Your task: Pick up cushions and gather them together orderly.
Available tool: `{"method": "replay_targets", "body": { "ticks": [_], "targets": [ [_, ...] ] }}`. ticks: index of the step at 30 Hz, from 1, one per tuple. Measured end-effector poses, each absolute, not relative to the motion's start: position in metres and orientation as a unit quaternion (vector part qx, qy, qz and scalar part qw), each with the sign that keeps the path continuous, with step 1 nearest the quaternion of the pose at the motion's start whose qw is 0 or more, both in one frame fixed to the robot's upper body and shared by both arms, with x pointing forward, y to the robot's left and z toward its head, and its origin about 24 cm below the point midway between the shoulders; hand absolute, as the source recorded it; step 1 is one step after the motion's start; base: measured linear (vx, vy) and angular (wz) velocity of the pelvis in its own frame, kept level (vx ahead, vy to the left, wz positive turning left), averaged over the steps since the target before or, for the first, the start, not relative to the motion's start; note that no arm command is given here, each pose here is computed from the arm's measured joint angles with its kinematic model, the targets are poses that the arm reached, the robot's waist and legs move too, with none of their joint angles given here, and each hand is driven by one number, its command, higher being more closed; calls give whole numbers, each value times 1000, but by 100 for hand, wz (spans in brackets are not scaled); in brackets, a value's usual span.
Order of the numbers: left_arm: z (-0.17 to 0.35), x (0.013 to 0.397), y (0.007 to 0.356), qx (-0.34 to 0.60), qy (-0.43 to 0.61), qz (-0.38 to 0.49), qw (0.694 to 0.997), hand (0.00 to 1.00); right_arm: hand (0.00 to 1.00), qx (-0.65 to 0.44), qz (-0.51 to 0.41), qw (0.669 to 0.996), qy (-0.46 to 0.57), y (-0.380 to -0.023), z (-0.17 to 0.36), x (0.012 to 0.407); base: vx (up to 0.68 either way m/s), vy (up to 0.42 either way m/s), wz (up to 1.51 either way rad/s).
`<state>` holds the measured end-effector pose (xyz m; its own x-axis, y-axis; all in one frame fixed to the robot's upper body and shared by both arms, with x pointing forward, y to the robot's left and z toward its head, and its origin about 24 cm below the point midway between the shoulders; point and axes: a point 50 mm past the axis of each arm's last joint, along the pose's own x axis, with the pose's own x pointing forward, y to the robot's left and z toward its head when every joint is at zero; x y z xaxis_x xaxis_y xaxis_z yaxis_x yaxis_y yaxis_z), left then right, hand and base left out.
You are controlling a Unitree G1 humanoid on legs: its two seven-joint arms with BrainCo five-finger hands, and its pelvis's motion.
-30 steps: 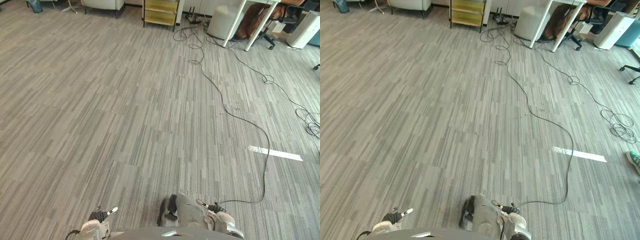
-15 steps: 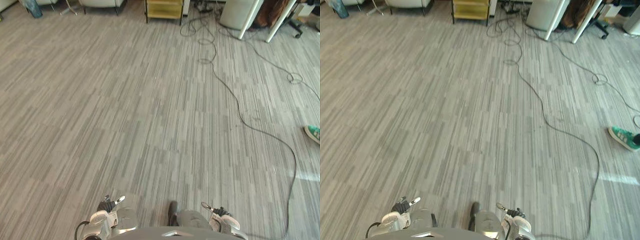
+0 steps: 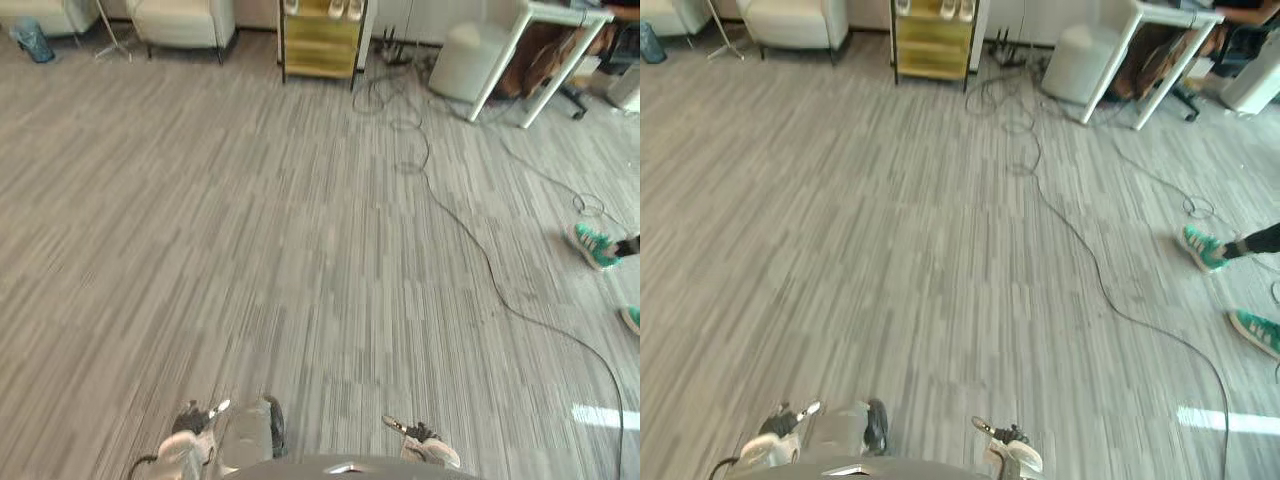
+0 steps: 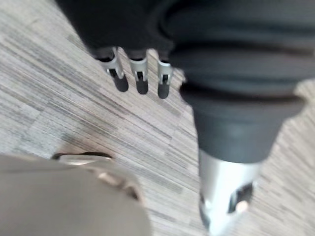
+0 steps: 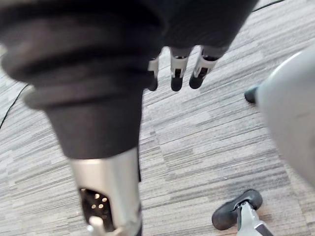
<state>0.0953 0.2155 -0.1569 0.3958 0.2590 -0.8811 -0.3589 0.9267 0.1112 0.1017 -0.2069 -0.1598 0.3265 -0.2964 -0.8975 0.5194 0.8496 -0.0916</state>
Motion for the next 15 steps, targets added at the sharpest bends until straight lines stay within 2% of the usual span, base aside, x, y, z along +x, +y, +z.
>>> {"method": "replay_targets", "body": {
  "ticks": [3, 7, 11, 15],
  "targets": [
    [-161, 83, 214, -37, 540, 178, 822, 0, 0, 101, -265, 809, 515, -218, -158, 101, 477, 109, 27],
    [-159, 90, 212, -29, 535, 168, 827, 0, 0, 97, -271, 813, 506, -225, -155, 104, 451, -19, 64],
    [-158, 100, 205, -38, 526, 165, 834, 0, 0, 110, -295, 798, 514, -230, -157, 91, 490, -186, 107],
    [-162, 91, 198, -63, 533, 181, 824, 0, 0, 116, -312, 778, 532, -230, -161, 69, 567, -295, 65]
  ]
}}
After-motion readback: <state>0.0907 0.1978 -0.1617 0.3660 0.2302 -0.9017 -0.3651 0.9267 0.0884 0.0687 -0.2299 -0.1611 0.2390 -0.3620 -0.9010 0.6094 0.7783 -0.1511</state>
